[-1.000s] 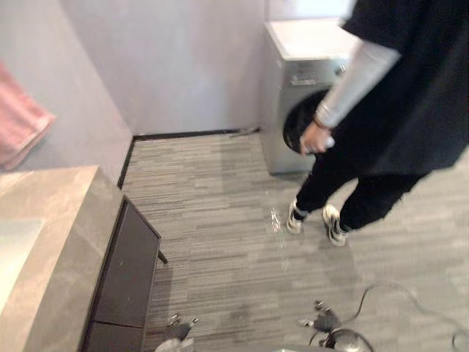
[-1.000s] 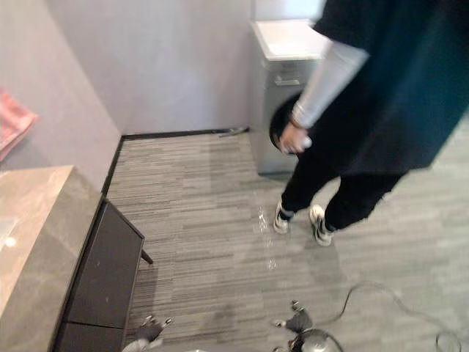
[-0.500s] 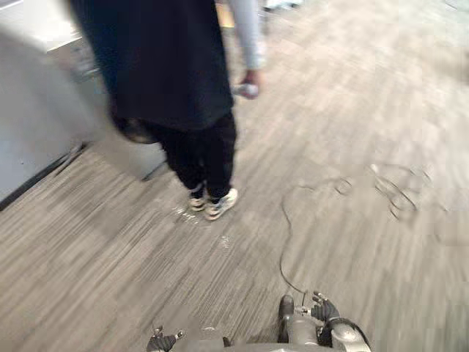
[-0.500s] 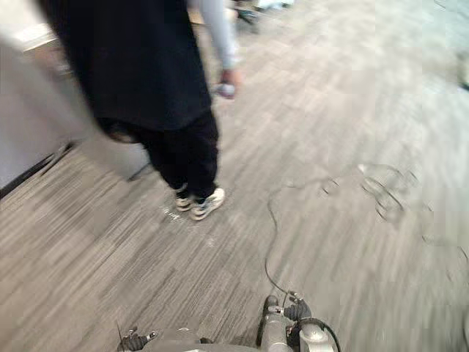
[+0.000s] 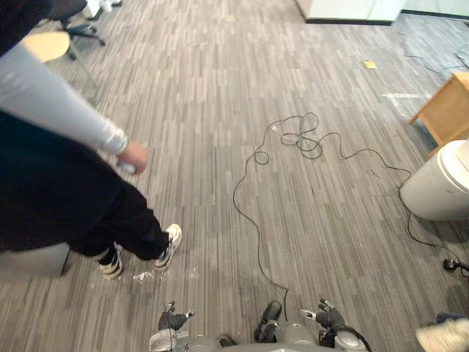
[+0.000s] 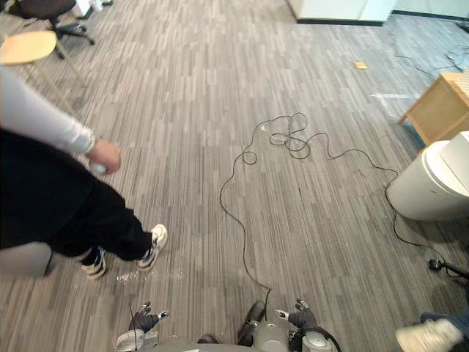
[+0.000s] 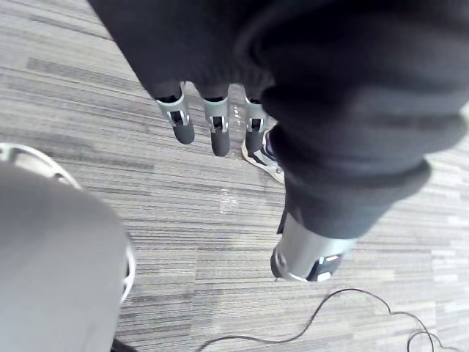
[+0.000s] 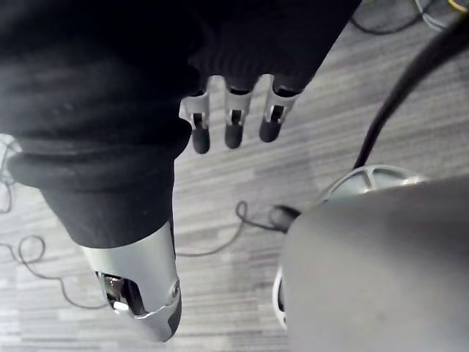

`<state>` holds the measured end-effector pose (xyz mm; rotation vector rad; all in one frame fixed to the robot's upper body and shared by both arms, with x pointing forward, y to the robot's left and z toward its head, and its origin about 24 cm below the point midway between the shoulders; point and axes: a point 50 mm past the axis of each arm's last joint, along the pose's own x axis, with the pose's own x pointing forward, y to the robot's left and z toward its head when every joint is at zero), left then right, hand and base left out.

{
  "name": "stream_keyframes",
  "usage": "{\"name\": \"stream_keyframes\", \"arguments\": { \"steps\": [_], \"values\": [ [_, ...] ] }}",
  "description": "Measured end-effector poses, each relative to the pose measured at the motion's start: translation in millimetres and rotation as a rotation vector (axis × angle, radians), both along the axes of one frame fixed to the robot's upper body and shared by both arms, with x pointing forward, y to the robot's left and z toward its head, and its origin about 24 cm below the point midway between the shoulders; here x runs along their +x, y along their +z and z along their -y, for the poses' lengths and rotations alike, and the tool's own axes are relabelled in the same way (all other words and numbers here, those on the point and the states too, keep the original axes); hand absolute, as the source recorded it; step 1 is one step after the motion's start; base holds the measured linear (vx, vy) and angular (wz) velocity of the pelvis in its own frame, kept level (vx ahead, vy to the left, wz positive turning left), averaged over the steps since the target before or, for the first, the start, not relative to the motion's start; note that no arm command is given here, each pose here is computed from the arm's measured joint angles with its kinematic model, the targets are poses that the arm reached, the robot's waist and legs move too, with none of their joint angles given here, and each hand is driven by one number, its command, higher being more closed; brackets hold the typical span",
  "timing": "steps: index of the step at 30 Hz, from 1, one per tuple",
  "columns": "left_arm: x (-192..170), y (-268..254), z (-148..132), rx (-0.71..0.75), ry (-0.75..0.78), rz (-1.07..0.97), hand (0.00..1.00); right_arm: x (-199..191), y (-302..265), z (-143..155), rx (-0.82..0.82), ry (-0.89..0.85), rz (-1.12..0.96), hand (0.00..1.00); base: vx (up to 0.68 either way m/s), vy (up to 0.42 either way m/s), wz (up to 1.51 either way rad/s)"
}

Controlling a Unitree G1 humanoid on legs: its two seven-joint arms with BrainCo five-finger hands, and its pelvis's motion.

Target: Organize washtable

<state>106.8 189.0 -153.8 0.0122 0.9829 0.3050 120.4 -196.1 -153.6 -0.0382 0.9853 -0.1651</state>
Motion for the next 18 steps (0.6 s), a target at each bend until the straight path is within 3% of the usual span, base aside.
{"name": "stream_keyframes", "arguments": {
  "steps": [6, 11, 18],
  "values": [
    [5.7, 4.0, -7.6, 0.032, -0.017, 0.031, 0.0, -4.2, -3.7, -8.5, 0.043, -0.018, -0.022, 0.0, 0.07, 0.24, -0.39],
    [0.2, -0.4, -5.1, 0.033, -0.062, -0.018, 0.0, -13.7, -4.5, -3.9, 0.071, -0.134, -0.016, 0.0, 0.15, 0.275, 0.02],
    [-9.5, -2.7, -5.8, 0.031, -0.034, -0.037, 0.0, -20.4, -5.8, 3.4, 0.056, -0.174, -0.039, 0.0, 0.07, 0.097, 0.12]
  ]
}}
